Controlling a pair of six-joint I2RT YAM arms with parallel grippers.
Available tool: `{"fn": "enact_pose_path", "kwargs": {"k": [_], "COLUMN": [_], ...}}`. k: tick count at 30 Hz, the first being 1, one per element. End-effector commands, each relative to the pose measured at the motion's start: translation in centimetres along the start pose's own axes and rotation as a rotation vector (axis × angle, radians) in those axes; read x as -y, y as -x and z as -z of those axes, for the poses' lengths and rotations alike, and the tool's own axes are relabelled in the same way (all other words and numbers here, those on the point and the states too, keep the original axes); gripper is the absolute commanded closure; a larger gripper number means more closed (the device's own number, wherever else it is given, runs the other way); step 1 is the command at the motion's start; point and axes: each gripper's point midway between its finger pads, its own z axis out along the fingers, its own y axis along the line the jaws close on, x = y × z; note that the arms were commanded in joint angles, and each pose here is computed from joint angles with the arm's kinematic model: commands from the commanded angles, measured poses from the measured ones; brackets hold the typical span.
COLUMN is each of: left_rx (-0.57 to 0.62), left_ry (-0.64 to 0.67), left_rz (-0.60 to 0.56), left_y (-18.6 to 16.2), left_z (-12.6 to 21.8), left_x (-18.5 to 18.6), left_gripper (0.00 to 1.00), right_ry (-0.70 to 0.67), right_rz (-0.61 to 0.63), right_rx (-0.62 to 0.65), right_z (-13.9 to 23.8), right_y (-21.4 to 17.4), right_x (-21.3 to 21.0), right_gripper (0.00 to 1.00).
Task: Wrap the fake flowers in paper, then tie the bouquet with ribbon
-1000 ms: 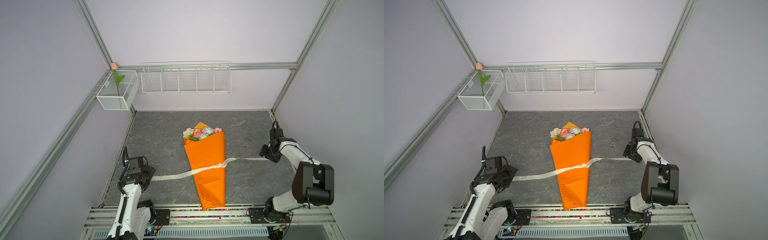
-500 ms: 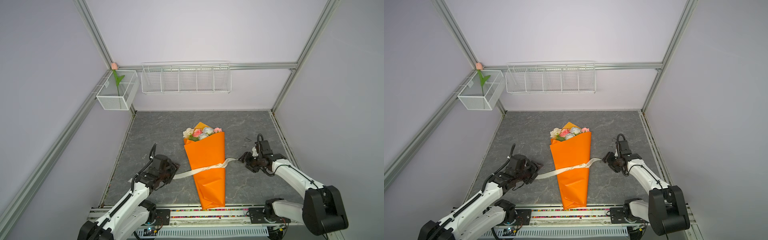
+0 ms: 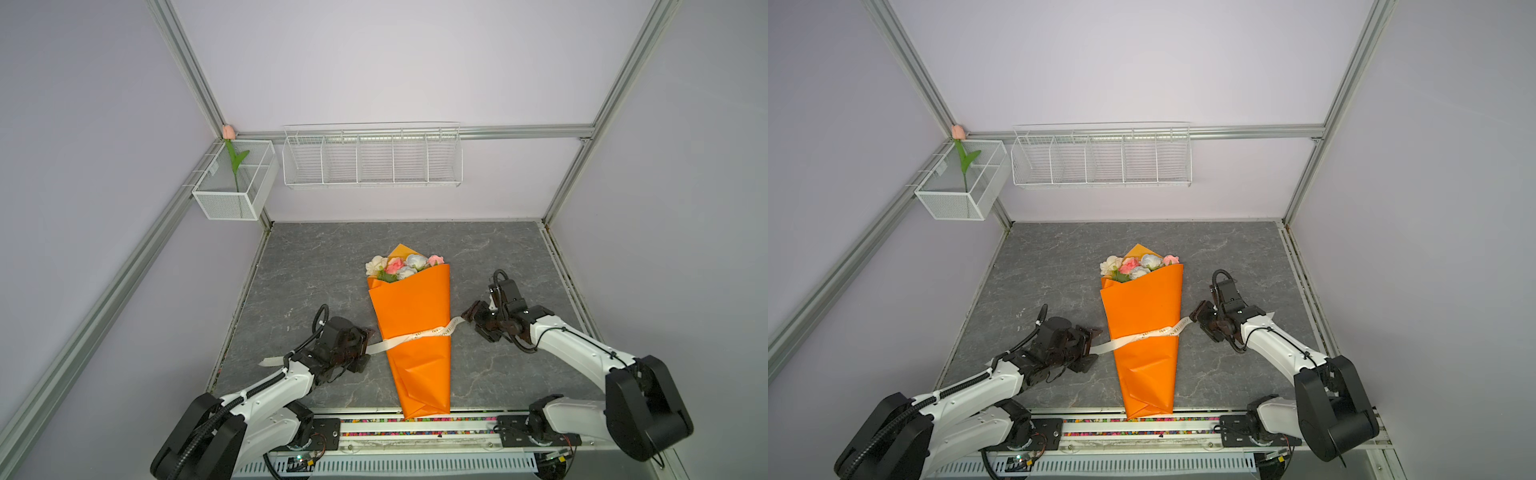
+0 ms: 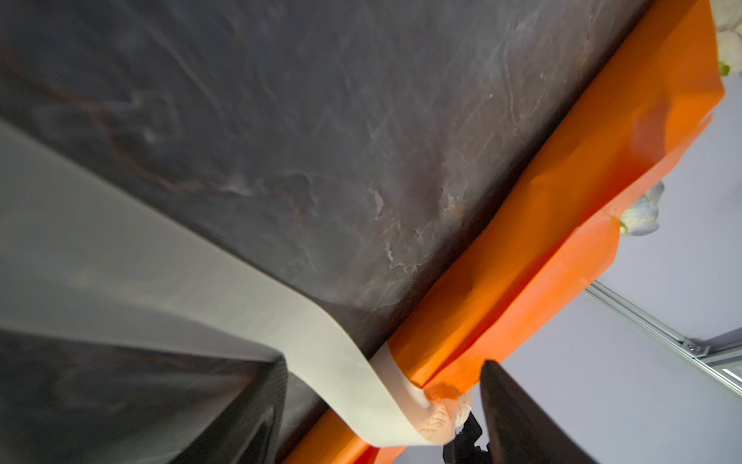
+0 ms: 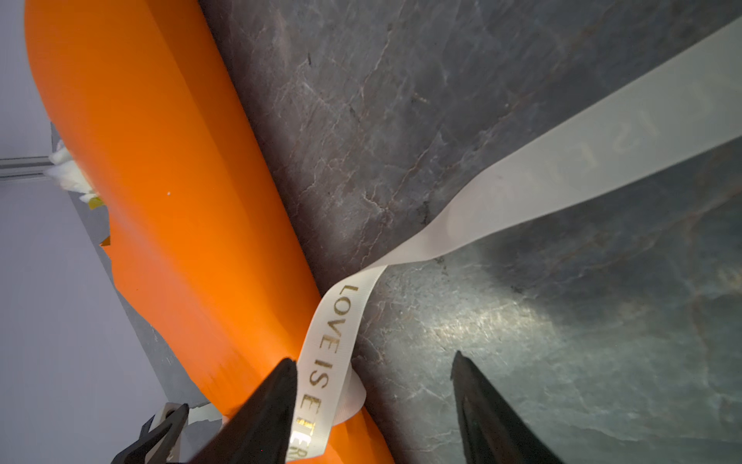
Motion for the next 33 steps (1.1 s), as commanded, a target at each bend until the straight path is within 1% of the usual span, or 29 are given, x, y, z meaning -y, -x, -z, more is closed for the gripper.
{"fn": "enact_pose_path", "kwargs": {"k": [1, 3, 5, 8, 11, 13, 15, 20, 23, 26, 28, 30, 33], "left_rx": [-0.049, -0.078, -0.087, -0.02, 0.008, 0.026, -0.004, -0.11, -0.13, -0.092, -0.068, -0.059, -0.067], "left_ry": [-0.022, 0.003, 0.039, 0.069, 0.062, 0.038, 0.004, -0.001, 0.037, 0.043, 0.031, 0.034, 0.042], "left_rz": [0.072, 0.081, 0.118, 0.136, 0.188, 0.201, 0.233, 0.221, 0.221, 0.23, 0.252, 0.258, 0.247], "left_y": [-0.8, -1.4, -1.6, -1.0, -0.8, -0.6, -1.0, -3.1, -3.4, -2.7, -2.1, -1.8, -1.8], "left_z": [-0.9, -1.2, -0.9, 0.6, 2.2, 2.8, 2.6, 0.6, -0.6, -1.2, -1.6, -1.9, -2.5], "left_x": [0.9, 0.7, 0.0, -0.7, -1.0, -0.8, -0.4, 1.0, 0.4, -0.2, -0.5, -0.7, -1.0], "left_gripper": [0.23, 0.23, 0.21, 0.2, 0.19, 0.19, 0.19, 0.2, 0.24, 0.29, 0.38, 0.43, 0.57], "right_ry": [0.03, 0.048, 0.05, 0.035, 0.028, 0.025, 0.018, 0.016, 0.019, 0.016, 0.01, 0.01, 0.037], "right_rz": [-0.08, -0.131, -0.156, -0.144, -0.137, -0.137, -0.141, -0.143, -0.142, -0.134, -0.131, -0.132, -0.156], "right_rx": [0.033, 0.039, 0.05, 0.056, 0.055, 0.065, 0.066, 0.067, 0.069, 0.073, 0.076, 0.08, 0.072], "right_z": [-0.2, -0.5, -0.7, -0.6, -0.4, -0.3, -0.3, -0.4, -0.2, 0.0, 0.0, 0.0, -0.3], "right_y": [0.5, 0.3, 0.3, 0.4, 0.5, 0.6, 0.6, 0.6, 0.6, 0.7, 0.7, 0.7, 0.5], "right_x": [-0.5, -0.1, 0.4, 0.5, 0.4, 0.5, 0.6, 0.7, 0.6, 0.5, 0.7, 0.8, 0.6], "right_gripper": [0.35, 0.35, 0.35, 0.35, 0.35, 0.35, 0.35, 0.35, 0.35, 0.35, 0.35, 0.35, 0.35]}}
